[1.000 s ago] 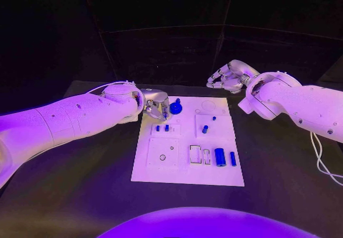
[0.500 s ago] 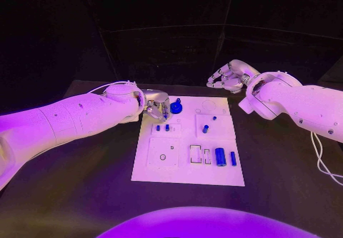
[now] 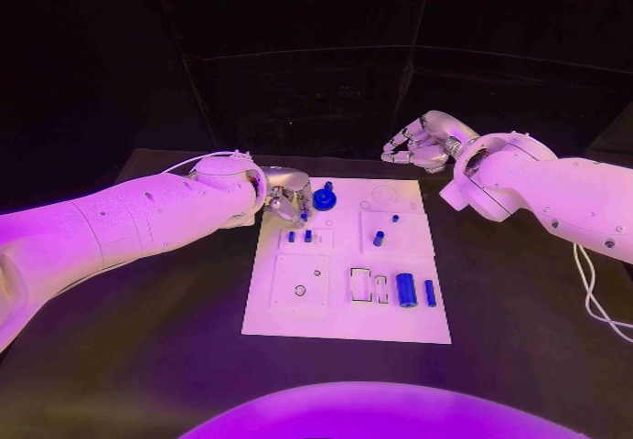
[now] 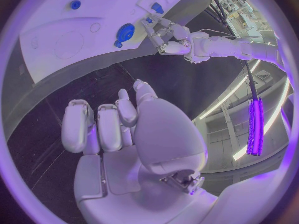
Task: Assemble the parts on the task board
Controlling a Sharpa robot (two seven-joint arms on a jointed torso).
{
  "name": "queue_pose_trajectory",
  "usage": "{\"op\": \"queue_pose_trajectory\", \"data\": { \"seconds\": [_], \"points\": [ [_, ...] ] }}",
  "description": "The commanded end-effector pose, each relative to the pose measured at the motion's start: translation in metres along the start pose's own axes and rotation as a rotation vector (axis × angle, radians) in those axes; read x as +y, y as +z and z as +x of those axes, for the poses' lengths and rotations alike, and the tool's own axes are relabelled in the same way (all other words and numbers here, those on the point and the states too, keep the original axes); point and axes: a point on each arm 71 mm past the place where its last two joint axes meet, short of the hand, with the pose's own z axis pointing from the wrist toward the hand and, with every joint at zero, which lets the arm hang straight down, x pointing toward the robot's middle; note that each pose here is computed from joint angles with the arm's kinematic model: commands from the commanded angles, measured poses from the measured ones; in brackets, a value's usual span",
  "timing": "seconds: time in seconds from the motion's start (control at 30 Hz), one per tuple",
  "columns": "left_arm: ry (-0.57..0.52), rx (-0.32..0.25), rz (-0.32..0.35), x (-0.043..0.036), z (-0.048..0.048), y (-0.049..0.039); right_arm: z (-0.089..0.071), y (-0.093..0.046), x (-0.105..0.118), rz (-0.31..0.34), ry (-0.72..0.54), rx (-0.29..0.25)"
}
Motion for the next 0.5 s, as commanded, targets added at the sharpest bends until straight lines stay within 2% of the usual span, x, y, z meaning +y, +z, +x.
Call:
{"op": "queue_pose_trajectory", "data": {
  "seconds": [0.03, 0.5],
  "points": [
    [-0.016, 0.002, -0.009, 0.0001, -0.0005, 0.0001, -0.0006, 0.0001, 0.0018, -0.009, -0.003, 0.002],
    [-0.016, -0.015, -0.025, 0.0057, -0.0017, -0.0028, -0.0021, -0.0004, 0.0001, -0.005, -0.004, -0.004]
  ]
}}
